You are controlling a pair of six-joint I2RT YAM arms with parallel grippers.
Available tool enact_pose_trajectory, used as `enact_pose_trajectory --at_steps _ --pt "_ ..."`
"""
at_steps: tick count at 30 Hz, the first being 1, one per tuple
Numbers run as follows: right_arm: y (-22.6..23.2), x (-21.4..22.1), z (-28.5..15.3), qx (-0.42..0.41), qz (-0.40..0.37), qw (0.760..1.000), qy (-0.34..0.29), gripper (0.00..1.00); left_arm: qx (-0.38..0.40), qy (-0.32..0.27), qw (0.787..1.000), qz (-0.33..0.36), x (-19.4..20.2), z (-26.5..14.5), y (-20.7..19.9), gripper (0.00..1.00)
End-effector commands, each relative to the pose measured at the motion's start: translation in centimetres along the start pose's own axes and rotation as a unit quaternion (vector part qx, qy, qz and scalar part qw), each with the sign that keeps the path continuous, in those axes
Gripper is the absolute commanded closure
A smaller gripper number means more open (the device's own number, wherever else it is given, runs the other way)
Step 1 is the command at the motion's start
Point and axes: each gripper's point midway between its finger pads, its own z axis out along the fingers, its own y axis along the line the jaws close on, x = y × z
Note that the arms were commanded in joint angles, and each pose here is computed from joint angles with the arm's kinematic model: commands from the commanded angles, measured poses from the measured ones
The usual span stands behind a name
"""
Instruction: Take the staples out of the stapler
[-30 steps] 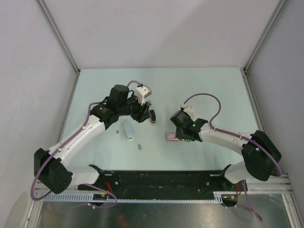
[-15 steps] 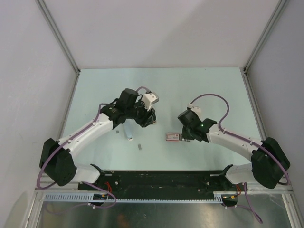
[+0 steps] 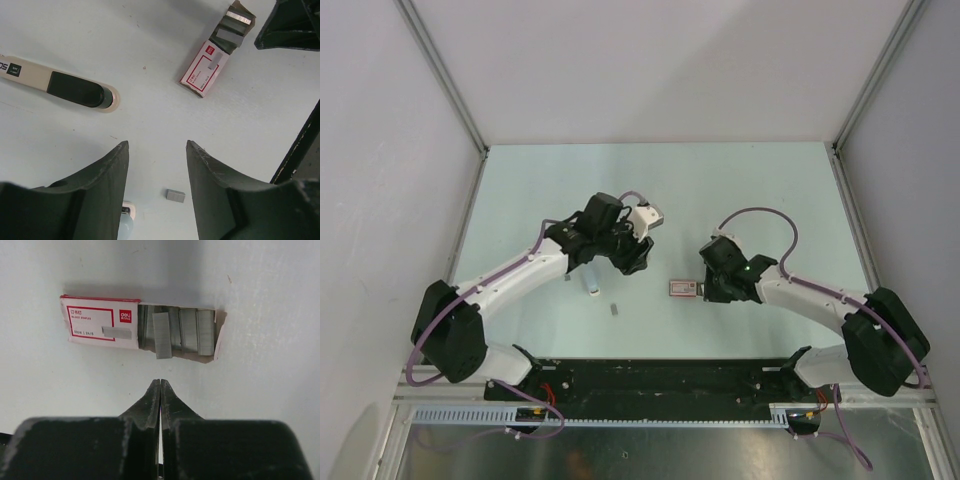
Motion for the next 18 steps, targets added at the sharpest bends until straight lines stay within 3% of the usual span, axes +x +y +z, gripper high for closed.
enact_pose_trajectory --at_steps 1,18 --pt "0.7 -0.3 1.0 -0.021 -0.008 1.000 0.005 1.00 -0.002 -0.020 0.999 0.044 -1.0 -0.3 0.0 0.46" --pt "0.6 -0.2 2.3 -0.025 -0.015 0.999 0.019 1.00 -0.006 -0.030 0.998 0.052 -1.5 -1.1 -0.3 0.46"
